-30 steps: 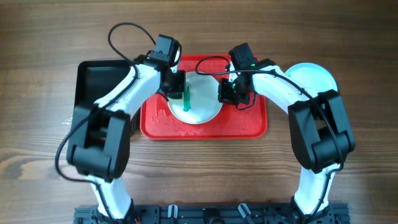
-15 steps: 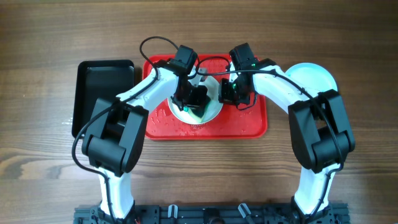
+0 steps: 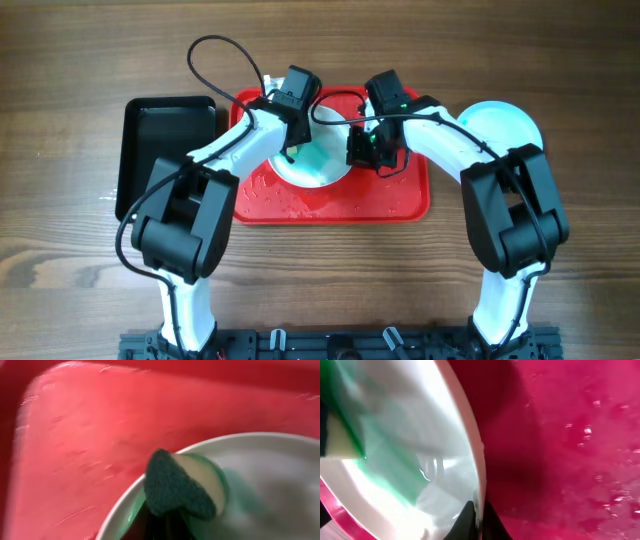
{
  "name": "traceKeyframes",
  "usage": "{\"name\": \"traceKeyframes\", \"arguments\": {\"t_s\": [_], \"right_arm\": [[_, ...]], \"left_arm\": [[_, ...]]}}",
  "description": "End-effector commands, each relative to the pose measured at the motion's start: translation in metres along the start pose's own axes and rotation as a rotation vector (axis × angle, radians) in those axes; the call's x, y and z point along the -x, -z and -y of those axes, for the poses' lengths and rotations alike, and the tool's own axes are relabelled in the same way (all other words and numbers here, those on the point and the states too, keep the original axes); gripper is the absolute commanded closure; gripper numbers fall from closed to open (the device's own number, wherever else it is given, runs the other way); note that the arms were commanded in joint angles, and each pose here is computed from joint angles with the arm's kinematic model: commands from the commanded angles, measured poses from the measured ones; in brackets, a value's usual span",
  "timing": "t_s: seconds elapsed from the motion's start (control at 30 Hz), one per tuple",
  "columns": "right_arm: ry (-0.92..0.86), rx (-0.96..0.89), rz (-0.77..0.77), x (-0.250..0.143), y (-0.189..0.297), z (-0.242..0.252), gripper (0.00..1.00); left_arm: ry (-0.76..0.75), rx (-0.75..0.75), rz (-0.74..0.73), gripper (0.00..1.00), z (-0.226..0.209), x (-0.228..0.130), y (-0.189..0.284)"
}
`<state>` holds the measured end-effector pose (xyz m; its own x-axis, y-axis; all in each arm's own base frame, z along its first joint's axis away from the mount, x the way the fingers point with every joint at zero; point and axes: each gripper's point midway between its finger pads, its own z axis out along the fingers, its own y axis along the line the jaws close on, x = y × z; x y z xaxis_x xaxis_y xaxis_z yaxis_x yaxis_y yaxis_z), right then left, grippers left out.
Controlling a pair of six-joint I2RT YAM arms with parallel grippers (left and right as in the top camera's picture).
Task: Clean dirty plates on tray and stack at the side
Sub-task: 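Scrub the third plate with the sponge in the left gripper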
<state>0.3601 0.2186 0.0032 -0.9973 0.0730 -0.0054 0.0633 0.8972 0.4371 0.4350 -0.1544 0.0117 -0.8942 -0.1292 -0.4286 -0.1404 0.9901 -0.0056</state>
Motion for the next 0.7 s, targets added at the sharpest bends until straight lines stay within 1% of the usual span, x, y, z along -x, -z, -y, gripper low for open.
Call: {"name": "traceKeyframes", "arguments": {"t_s": [0.0,0.03,0.07,0.13,0.17,0.23,0.33,0.37,0.4,0.47,0.5,0.57,0.63,0.67], "right_arm": [[0.011,-0.032,-0.041,-0.011,-0.01,0.012,0.96],[0.011,-0.033,-0.042,-0.011,-0.01,0.012,0.96],[0.011,-0.033,-0.042,-0.011,-0.01,0.012,0.96],[0.011,-0.033,-0.042,-0.011,-0.01,0.012,0.96],[0.011,-0.032,-0.041,-0.011,-0.01,0.012,0.96],[0.011,-0.032,-0.041,-0.011,-0.01,0.012,0.95],[0.011,-0.032,-0.041,-0.011,-0.01,0.012,0.96],[0.011,-0.032,-0.041,-0.011,-0.01,0.012,0.96],[0.011,-0.032,-0.041,-0.011,-0.01,0.012,0.96],[0.011,-0.032,-0.041,-0.011,-0.01,0.012,0.96],[0.01,-0.032,-0.041,-0.011,-0.01,0.012,0.96],[0.01,-0.032,-0.041,-0.011,-0.01,0.012,0.96],[0.011,-0.032,-0.041,-0.011,-0.01,0.012,0.96],[0.01,-0.033,-0.042,-0.011,-0.01,0.012,0.96]], "left_arm": [[-0.095,-0.448,-0.159,0.96,0.069,-0.028,-0.003],[-0.124,-0.554,-0.179,0.96,0.085,-0.032,0.006],[-0.143,-0.606,-0.199,0.96,0.092,-0.036,0.012],[-0.141,-0.6,-0.269,0.96,0.087,-0.051,0.014],[-0.166,-0.592,-0.315,0.96,0.082,-0.063,0.015],[-0.278,-0.641,-0.414,0.96,0.076,-0.09,0.026],[-0.389,-0.621,-0.504,0.96,0.058,-0.115,0.032],[-0.391,-0.563,-0.526,0.96,0.046,-0.119,0.029],[-0.396,-0.471,-0.54,0.96,0.027,-0.12,0.023],[-0.342,-0.225,-0.511,0.96,-0.011,-0.109,0.007],[-0.317,-0.132,-0.484,0.96,-0.024,-0.103,0.002],[-0.219,0.125,-0.372,0.96,-0.06,-0.079,-0.007],[-0.12,0.281,-0.269,0.96,-0.081,-0.061,-0.007],[-0.084,0.321,-0.241,0.96,-0.086,-0.057,-0.007]]}}
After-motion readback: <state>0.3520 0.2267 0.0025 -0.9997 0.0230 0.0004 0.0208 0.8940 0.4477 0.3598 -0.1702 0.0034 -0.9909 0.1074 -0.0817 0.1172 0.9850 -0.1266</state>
